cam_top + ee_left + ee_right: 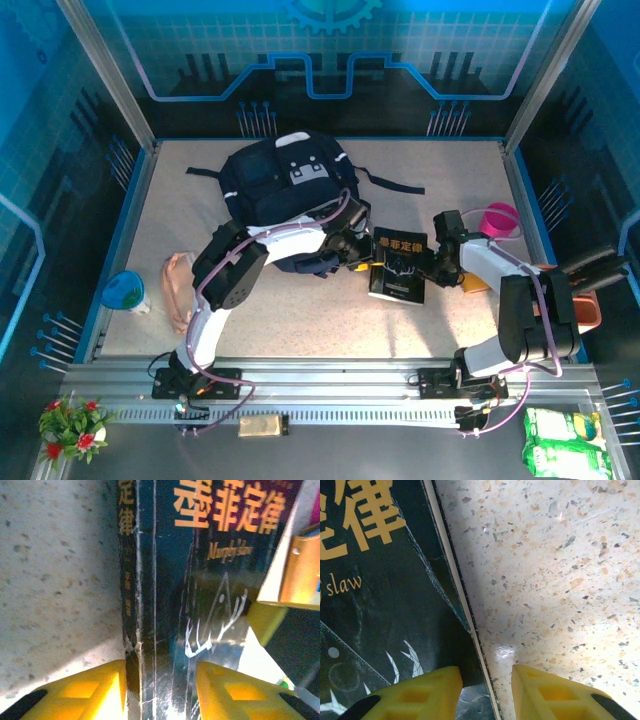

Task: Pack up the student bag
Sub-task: Pick up the book at the center of the table.

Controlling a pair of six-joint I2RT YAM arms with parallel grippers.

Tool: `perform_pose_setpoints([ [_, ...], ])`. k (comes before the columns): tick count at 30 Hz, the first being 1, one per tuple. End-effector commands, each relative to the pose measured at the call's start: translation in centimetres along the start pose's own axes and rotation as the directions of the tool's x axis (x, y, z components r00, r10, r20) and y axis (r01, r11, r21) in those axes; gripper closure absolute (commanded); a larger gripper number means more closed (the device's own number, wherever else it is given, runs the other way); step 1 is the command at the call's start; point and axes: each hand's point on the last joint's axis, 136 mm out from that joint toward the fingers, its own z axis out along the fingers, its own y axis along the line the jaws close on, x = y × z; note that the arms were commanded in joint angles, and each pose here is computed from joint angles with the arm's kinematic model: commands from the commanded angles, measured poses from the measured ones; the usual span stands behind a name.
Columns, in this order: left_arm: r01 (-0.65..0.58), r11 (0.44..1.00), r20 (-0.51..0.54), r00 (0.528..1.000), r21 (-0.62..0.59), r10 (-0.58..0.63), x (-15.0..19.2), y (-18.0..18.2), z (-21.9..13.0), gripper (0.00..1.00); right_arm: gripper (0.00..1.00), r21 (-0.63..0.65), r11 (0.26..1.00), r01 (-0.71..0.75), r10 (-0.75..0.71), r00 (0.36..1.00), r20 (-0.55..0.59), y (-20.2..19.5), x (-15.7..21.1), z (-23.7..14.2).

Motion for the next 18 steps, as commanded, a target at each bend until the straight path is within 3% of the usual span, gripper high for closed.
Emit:
perform_pose_setpoints([
  [1,-0.11,0.965,-0.007,0.993,0.237,0.115,1.2,-7.0,-3.0,0.63,0.67,-0.033,0.999,-0.032,0.03,0.997,-0.072,0.0,1.6,1.1],
  [10,-0.024,0.96,-0.053,0.998,0.28,0.041,1.3,-6.1,-1.4,0.67,0.73,-0.031,0.999,-0.044,0.041,0.996,-0.084,-0.1,1.7,1.4],
  [18,0.009,0.97,-0.061,0.998,0.243,0.006,0.9,-4.9,-0.3,0.65,0.74,-0.03,0.999,-0.046,0.043,0.996,-0.083,-0.1,1.6,1.5],
])
